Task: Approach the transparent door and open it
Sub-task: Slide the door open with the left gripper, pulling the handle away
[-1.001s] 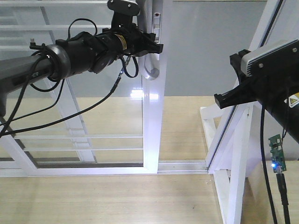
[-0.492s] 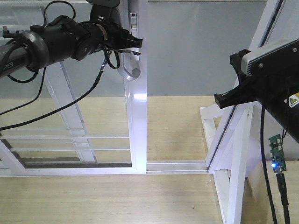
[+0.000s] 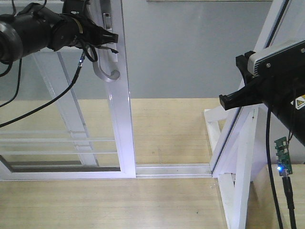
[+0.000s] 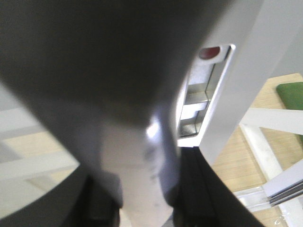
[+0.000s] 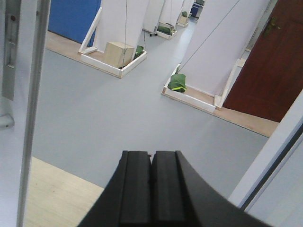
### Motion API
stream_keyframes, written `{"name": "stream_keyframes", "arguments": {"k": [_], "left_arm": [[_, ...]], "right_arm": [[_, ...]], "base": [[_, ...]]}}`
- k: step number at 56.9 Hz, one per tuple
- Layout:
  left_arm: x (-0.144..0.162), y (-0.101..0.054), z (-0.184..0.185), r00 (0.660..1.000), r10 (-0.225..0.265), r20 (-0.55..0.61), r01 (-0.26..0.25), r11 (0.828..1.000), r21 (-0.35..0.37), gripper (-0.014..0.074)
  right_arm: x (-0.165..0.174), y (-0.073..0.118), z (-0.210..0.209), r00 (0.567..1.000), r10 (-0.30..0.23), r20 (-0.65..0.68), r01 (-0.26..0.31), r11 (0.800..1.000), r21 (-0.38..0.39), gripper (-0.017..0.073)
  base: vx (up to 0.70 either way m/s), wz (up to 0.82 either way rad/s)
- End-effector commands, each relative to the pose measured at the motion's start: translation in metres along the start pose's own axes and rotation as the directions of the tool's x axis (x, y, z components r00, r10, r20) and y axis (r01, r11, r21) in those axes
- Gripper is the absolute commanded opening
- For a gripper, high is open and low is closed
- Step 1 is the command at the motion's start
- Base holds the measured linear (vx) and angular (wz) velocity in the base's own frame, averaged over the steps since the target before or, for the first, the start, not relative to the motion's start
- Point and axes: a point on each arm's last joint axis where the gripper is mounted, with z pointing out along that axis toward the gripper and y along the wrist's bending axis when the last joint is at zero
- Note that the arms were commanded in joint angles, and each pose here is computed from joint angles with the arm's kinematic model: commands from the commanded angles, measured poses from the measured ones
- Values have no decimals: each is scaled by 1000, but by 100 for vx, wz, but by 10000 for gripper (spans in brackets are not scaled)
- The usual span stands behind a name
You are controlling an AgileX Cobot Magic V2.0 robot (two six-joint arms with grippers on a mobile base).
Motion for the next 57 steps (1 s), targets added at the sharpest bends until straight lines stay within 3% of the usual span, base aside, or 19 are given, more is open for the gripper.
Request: {"name": "stream_keyframes", "arguments": {"k": [1,8,16,57], "left_arm": [[-65,14,-64,946,39,322,-46,999,13,-3],[-67,23,-70,948,76,310,-72,997,-24,-3],[-70,31,-80,946,86,311,-75,996,-48,-3],[-68,103,-128,955,62,290,2,977,-214,-3]], "right_arm": [[-19,-10,-3,994,-6,108,-1,998,65,-6],[-19,-10,-3,994,-6,108,-1,998,65,-6],[-19,-10,-3,994,-6,109,-1,998,66,-6],[-19,-10,-3,994,-6,108,-1,998,66,-6]], "base": [[0,0],[0,0],[0,0],[0,0]]}}
